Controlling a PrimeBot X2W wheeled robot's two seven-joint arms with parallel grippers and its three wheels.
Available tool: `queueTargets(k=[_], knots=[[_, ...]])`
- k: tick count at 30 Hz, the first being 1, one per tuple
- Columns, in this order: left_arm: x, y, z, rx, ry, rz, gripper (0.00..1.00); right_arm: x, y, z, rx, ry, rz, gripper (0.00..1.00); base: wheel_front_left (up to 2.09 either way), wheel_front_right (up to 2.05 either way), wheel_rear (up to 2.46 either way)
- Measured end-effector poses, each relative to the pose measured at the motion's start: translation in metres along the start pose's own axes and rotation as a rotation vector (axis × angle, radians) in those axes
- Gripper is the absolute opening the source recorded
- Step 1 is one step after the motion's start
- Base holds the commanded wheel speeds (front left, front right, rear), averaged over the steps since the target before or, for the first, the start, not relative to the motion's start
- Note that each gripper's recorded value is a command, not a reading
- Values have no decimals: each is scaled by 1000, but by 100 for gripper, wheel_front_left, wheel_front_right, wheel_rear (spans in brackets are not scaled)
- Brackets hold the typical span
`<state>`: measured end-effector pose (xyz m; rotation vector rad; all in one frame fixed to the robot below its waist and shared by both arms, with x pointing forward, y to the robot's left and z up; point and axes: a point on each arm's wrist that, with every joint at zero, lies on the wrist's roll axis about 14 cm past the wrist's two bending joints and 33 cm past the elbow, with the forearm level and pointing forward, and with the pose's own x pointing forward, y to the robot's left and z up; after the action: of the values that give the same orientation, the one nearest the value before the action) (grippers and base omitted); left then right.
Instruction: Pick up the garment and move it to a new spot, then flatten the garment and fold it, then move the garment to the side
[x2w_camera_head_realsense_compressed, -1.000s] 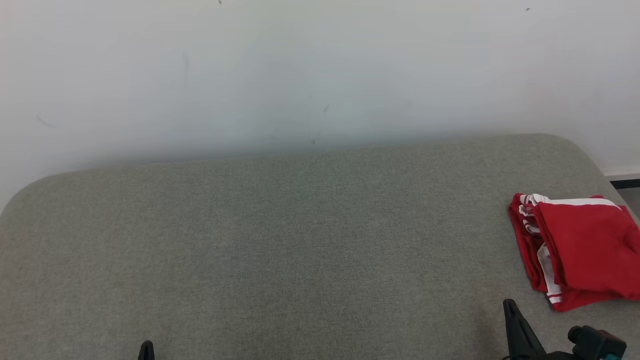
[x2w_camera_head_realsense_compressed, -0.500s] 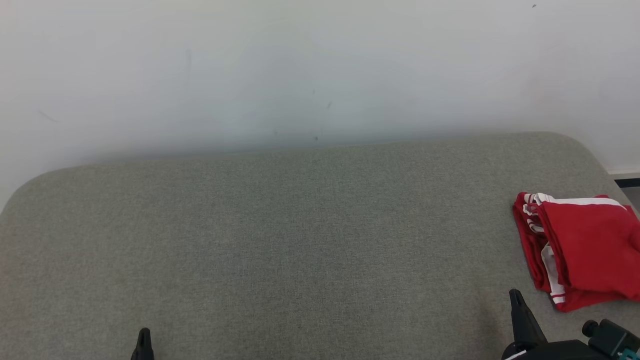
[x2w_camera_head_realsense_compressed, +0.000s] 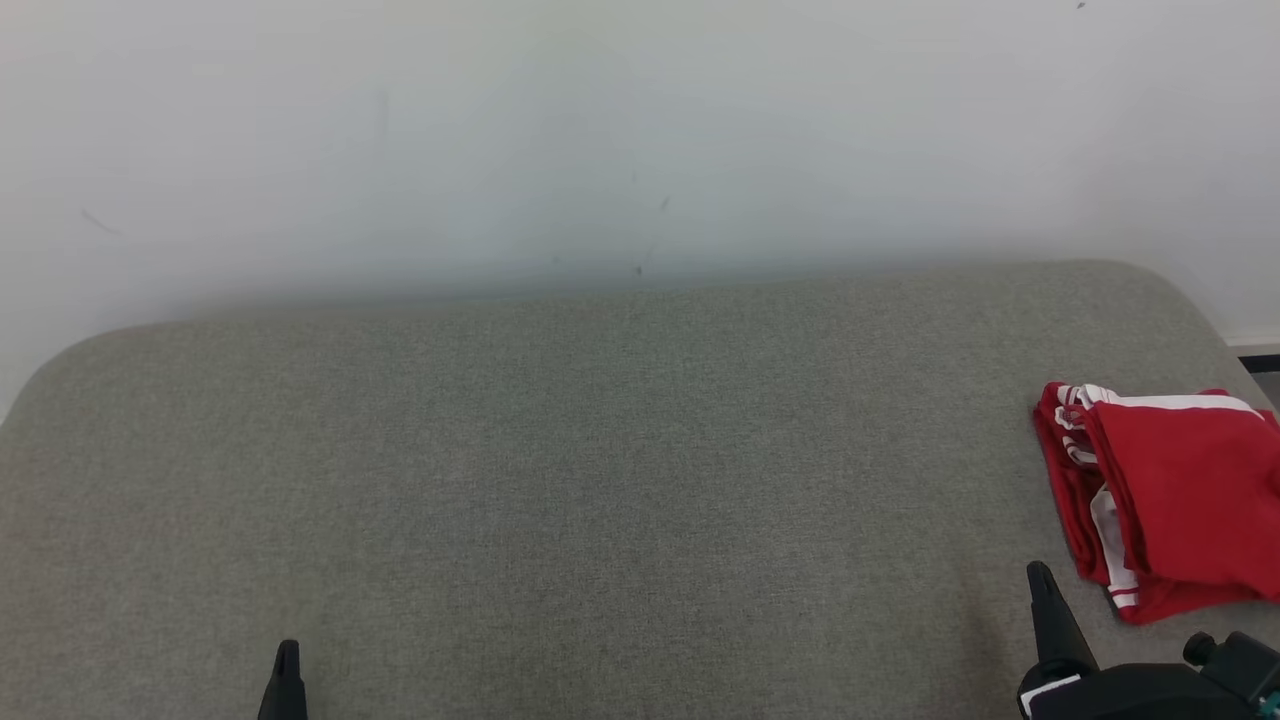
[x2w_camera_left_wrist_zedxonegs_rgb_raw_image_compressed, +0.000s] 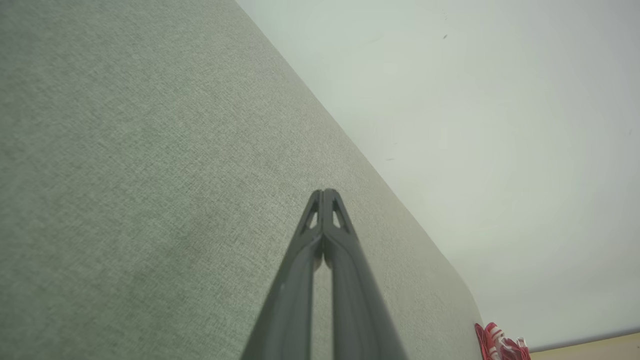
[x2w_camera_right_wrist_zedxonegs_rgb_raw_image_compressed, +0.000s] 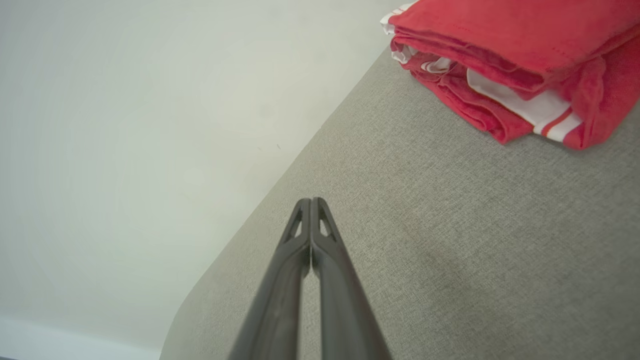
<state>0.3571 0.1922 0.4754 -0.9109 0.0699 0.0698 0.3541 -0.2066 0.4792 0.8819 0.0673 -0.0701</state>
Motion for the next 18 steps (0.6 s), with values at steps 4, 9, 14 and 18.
queueTargets(k=[4, 9, 14, 18], knots=[[4, -3, 3, -49, -3, -9, 0, 3, 3, 2, 49, -5, 7, 0, 0, 0, 0], [5, -3, 3, -107, -1, -6, 0, 4, 3, 3, 107, -4, 6, 0, 0, 0, 0], [8, -6, 5, -161, 1, -12, 0, 6, 5, 4, 160, -4, 8, 0, 0, 0, 0], [8, -5, 5, -187, 3, -12, 0, 8, 6, 4, 194, -4, 13, 0, 0, 0, 0]])
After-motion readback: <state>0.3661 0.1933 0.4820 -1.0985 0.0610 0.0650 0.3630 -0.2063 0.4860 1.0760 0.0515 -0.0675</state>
